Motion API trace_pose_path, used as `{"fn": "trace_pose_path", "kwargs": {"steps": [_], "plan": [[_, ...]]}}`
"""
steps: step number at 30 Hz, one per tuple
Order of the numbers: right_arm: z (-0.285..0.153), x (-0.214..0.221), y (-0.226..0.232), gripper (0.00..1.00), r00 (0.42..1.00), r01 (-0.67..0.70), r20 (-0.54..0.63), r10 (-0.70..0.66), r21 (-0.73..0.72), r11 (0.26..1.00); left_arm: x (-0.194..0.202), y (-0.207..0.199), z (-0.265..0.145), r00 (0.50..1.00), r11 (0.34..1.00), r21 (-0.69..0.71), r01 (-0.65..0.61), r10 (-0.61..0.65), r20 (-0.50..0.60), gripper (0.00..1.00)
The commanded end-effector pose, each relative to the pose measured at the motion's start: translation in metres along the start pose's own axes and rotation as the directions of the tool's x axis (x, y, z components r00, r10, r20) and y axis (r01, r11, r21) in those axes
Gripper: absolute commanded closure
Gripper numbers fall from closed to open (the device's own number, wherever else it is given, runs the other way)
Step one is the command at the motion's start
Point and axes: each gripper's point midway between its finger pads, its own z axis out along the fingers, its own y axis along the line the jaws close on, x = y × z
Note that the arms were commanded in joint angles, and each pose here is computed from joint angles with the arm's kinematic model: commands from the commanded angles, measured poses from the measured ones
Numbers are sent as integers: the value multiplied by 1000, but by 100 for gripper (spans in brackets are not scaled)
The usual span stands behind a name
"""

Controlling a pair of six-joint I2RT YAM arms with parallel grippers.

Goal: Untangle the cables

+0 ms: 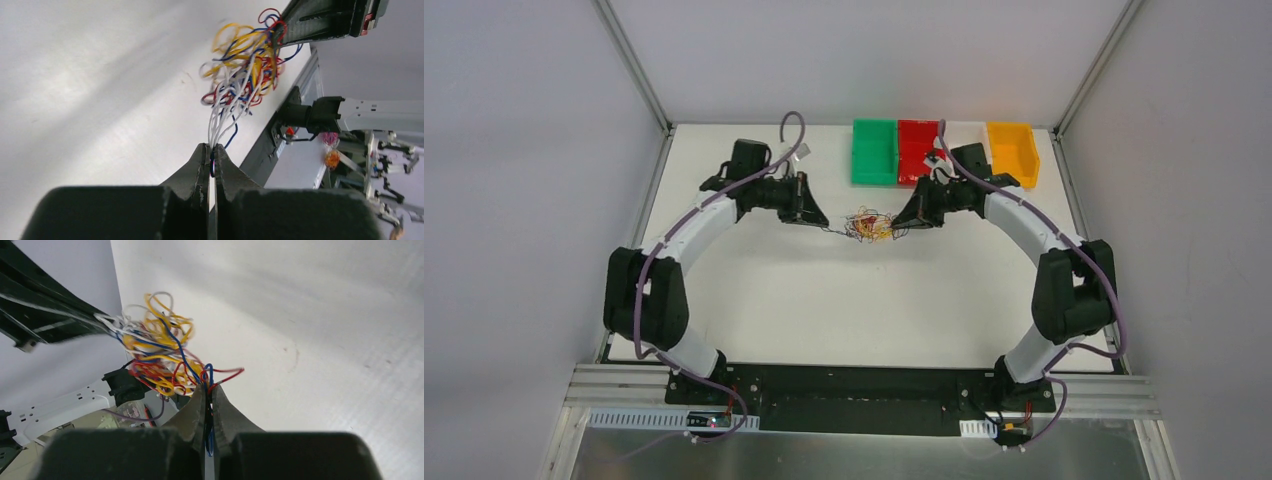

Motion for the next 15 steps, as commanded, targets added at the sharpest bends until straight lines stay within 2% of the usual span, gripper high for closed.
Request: {"fn": "trace_pose_path", "kwargs": {"steps": [1, 7, 15], "plan": [[-52, -2, -33, 100, 1000, 3, 20, -5, 97, 995, -15, 29, -65, 993, 993, -119, -9, 23, 115, 100], [-87, 6, -57, 100, 998, 48, 35, -54, 150, 987, -13, 73, -120, 985, 958, -283, 39, 11, 173, 100], [-144, 2, -116, 100, 998, -20, 66, 4, 252, 967, 3, 139, -175, 978, 873, -470, 132, -37, 206, 100]]}}
